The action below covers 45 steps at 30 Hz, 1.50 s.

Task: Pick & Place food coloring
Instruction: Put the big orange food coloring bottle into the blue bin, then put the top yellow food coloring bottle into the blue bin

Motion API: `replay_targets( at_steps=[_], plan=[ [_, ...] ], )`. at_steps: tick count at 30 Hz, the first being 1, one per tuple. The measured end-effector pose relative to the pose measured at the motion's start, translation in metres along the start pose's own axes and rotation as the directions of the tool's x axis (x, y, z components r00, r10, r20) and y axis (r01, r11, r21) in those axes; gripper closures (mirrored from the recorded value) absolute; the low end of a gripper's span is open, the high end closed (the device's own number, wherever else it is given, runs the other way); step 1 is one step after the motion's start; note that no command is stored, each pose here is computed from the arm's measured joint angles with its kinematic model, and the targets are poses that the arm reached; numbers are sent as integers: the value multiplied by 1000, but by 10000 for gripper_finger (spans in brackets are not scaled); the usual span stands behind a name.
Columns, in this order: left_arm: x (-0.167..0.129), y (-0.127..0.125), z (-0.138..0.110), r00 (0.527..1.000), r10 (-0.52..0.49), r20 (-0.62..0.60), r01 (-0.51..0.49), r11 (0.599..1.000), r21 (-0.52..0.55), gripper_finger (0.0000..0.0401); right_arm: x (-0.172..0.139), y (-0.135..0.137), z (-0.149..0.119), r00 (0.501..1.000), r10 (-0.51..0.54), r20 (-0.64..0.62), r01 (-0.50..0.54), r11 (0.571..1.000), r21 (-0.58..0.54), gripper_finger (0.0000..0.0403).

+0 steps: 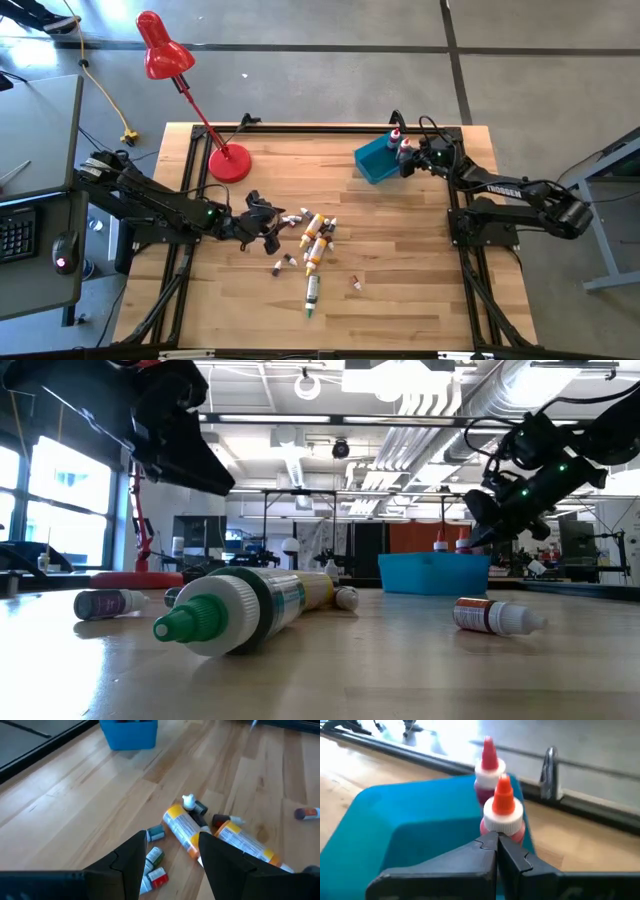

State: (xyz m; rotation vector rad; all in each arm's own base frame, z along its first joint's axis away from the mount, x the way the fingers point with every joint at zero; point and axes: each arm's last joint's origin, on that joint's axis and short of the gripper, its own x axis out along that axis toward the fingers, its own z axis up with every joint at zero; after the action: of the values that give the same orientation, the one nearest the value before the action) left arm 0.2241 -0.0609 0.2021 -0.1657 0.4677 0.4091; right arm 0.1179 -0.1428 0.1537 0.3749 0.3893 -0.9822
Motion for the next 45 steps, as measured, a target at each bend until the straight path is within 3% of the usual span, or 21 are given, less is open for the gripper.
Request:
replay_targets(
  at_steps=[3,7,9,12,15,19,21,25,30,35,40,42,45],
  plan=[
    [0,-2,-1,998,-61,-32,61,998,0,222,-7,2,6,998,-30,62,31,999,-14,403],
    [-1,-6,-3,975,-198,-103,200,980,7,222,-22,13,13,988,105,116,-105,994,-4,403],
    [-2,-8,-4,948,-282,-147,296,951,87,222,-31,19,15,975,168,144,-170,985,2,403],
    [-1,-14,-7,898,-390,-201,431,872,231,222,-47,29,18,950,247,191,-252,968,0,403],
    [2,-21,-5,858,-485,-168,513,796,321,222,-62,40,19,910,346,229,-359,933,16,403],
    [6,-39,-4,767,-624,-149,616,652,441,222,-81,56,16,829,511,226,-527,850,10,403],
    [9,-50,-2,755,-629,-184,622,600,503,222,-88,64,13,788,579,210,-594,804,11,403],
    [17,-67,13,785,-555,-275,601,578,552,222,-100,80,4,734,657,173,-671,741,30,403],
    [27,-83,33,815,-415,-404,571,458,682,222,-112,96,-9,708,694,127,-700,714,-3,403],
    [40,-86,34,859,-162,-486,511,200,836,222,-119,105,-19,733,671,111,-669,741,-60,403],
    [66,-77,16,818,-17,-575,575,-3,818,222,-121,111,-28,763,640,91,-634,768,-90,403],
    [77,-74,9,817,46,-575,577,-79,813,222,-121,112,-31,760,646,68,-639,763,-103,403],
    [91,-69,1,842,184,-507,538,-225,812,223,-122,115,-34,753,656,46,-649,753,-111,403]
  ],
)
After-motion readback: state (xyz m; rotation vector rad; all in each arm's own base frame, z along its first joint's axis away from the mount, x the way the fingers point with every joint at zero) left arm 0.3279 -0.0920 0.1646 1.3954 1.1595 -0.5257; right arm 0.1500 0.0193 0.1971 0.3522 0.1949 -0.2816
